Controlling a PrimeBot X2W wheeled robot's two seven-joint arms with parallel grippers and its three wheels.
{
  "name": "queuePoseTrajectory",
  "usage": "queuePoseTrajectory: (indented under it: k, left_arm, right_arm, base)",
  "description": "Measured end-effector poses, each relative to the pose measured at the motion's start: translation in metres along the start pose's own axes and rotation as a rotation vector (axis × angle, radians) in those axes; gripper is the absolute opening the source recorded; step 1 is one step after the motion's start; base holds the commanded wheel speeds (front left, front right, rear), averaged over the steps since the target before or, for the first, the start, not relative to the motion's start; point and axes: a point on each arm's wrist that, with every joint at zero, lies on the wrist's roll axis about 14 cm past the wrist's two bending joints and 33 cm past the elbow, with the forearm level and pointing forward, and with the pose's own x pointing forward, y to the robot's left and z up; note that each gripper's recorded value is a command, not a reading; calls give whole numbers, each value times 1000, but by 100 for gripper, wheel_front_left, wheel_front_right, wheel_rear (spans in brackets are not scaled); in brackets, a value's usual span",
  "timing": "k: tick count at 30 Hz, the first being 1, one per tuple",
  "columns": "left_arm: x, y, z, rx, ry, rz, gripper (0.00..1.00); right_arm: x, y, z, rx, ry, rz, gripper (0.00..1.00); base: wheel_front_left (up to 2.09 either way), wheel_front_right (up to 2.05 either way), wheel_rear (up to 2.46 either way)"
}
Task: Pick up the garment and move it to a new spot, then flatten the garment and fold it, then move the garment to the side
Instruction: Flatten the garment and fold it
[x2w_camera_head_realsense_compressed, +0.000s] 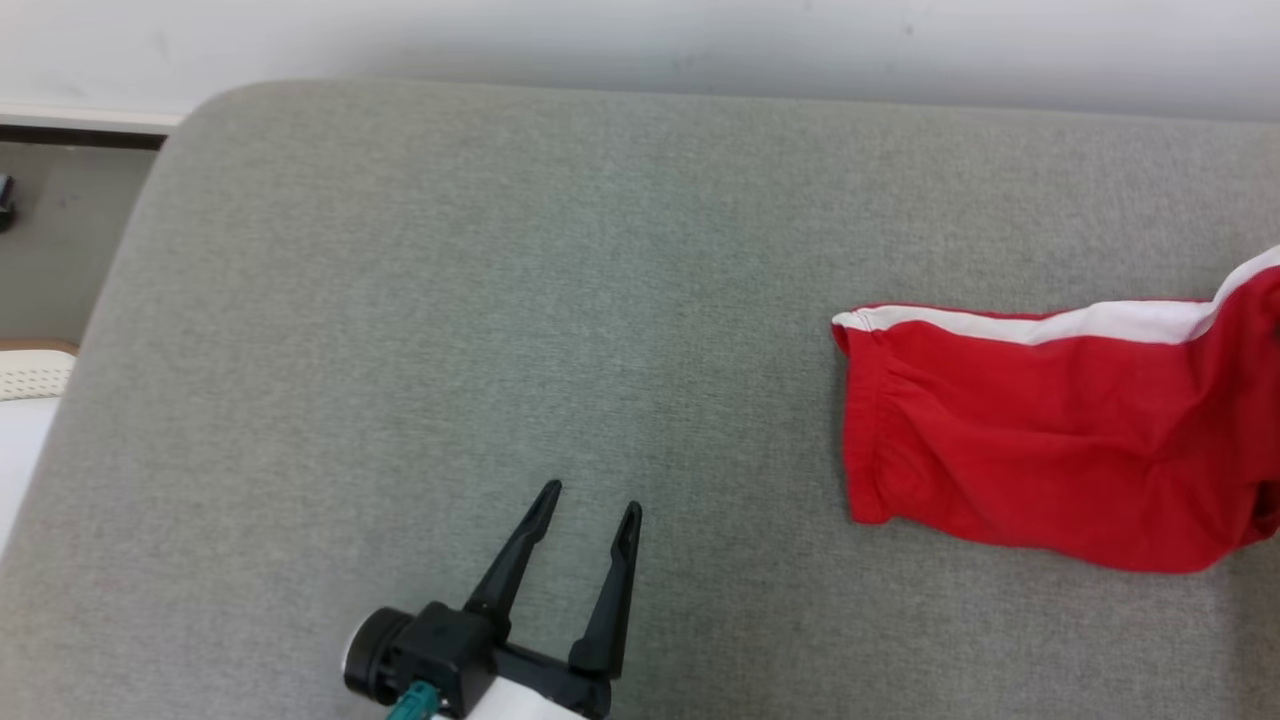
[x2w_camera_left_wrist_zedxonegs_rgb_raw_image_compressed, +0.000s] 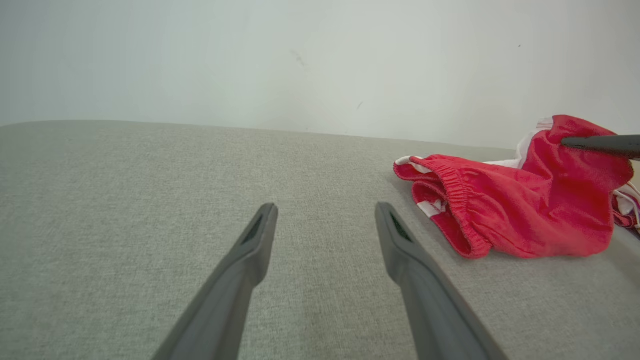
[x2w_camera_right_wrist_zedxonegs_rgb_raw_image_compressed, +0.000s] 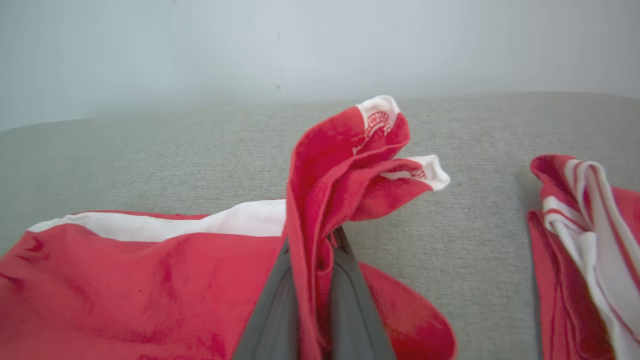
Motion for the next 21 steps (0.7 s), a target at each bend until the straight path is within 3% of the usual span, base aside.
queuePoseTrajectory:
  k: [5, 11, 20, 21]
  left_arm:
    - [-11, 3, 7, -27, -12, 29, 100]
    - [-21, 6, 15, -53, -30, 66, 100]
    - [-37, 15, 18, -62, -33, 126, 100]
    - [-38, 15, 18, -62, -33, 128, 100]
  right_arm:
    - [3, 73, -3, -41, 22, 167, 0]
    - [7, 148, -36, -73, 115, 310, 0]
    - [12, 189, -64, -49, 144, 345, 0]
    - [13, 190, -64, -45, 139, 343, 16]
  base:
    - [0, 0, 0]
    - [0, 0, 0]
    - [0, 0, 0]
    - [0, 0, 0]
